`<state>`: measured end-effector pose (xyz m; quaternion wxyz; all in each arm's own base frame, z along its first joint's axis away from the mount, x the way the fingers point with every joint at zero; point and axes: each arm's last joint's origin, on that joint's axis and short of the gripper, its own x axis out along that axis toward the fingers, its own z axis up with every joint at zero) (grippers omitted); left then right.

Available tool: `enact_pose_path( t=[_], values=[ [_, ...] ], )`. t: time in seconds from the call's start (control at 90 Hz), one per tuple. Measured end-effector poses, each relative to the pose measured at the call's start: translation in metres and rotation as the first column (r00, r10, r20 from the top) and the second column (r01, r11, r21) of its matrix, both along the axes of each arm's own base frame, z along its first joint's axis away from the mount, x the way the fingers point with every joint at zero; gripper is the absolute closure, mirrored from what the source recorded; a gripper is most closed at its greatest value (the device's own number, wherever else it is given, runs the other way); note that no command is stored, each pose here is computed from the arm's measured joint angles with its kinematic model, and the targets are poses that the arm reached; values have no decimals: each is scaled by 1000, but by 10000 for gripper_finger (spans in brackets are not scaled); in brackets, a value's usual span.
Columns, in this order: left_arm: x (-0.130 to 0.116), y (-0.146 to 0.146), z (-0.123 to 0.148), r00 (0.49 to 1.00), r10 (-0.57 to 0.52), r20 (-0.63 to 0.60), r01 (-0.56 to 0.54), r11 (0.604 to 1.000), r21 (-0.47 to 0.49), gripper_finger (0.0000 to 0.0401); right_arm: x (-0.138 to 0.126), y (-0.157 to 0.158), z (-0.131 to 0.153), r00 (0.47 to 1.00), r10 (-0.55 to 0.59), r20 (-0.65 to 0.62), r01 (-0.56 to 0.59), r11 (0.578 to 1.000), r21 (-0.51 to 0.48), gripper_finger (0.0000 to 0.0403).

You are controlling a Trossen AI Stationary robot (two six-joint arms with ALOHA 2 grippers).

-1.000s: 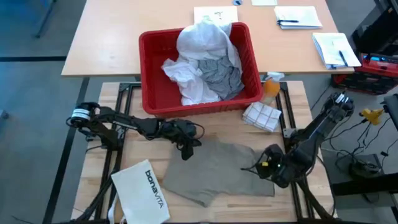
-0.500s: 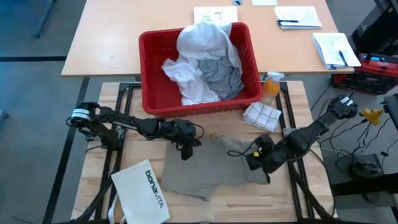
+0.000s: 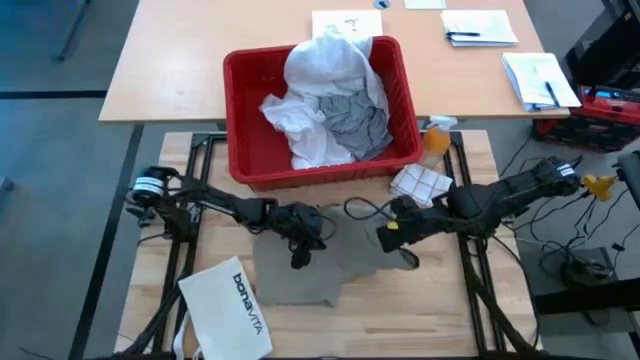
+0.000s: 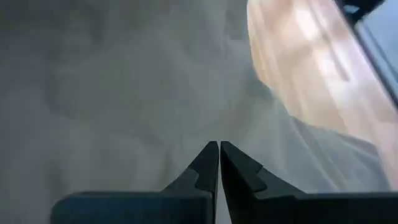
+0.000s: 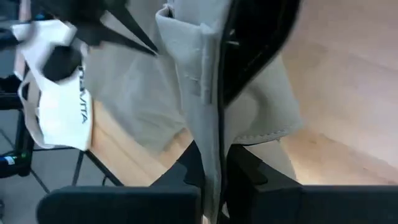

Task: Fold laundry
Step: Fold the brown shorts

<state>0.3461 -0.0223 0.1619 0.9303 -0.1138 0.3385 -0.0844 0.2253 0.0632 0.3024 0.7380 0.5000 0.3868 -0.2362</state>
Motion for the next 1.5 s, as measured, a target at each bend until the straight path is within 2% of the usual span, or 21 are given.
enact_pose_path(
  t=[0.133, 0.356, 0.578, 0.733, 0.956, 1.1, 1.211, 1.389, 1.5],
  values=[
    [14, 0, 1, 999, 41, 20, -42, 999, 29, 401, 4, -3, 2, 999, 3, 40, -3, 1000, 1, 397],
    [28, 1, -13, 997, 79, -13, -78, 994, 74, 401, 10, -4, 5, 994, -2, 105, 0, 1000, 11, 398],
    [29, 2, -22, 993, 113, -44, -109, 990, 85, 401, 24, -4, 9, 975, -16, 220, 11, 1000, 23, 392],
    [29, 4, -23, 982, 186, -32, -179, 973, 146, 401, 43, -3, 0, 969, 7, 248, -9, 1000, 7, 391],
    [30, 2, -16, 979, 204, -21, -200, 972, 123, 401, 64, -3, -15, 968, 42, 249, -43, 999, 1, 390],
    [22, -3, 10, 980, 201, 5, -201, 974, 102, 401, 64, -8, -11, 961, 49, 272, -42, 999, -29, 390],
    [6, -2, 31, 980, 195, -42, -189, 975, 115, 401, 62, -14, -5, 955, 53, 293, -40, 998, -51, 390],
    [-29, -3, 58, 971, 155, -185, -136, 984, 115, 401, 62, -19, -5, 955, 64, 289, -43, 996, -77, 390],
    [-53, -6, 66, 944, 148, -294, -114, 985, 131, 401, 63, -20, -6, 955, 65, 290, -43, 996, -81, 390]
  ],
)
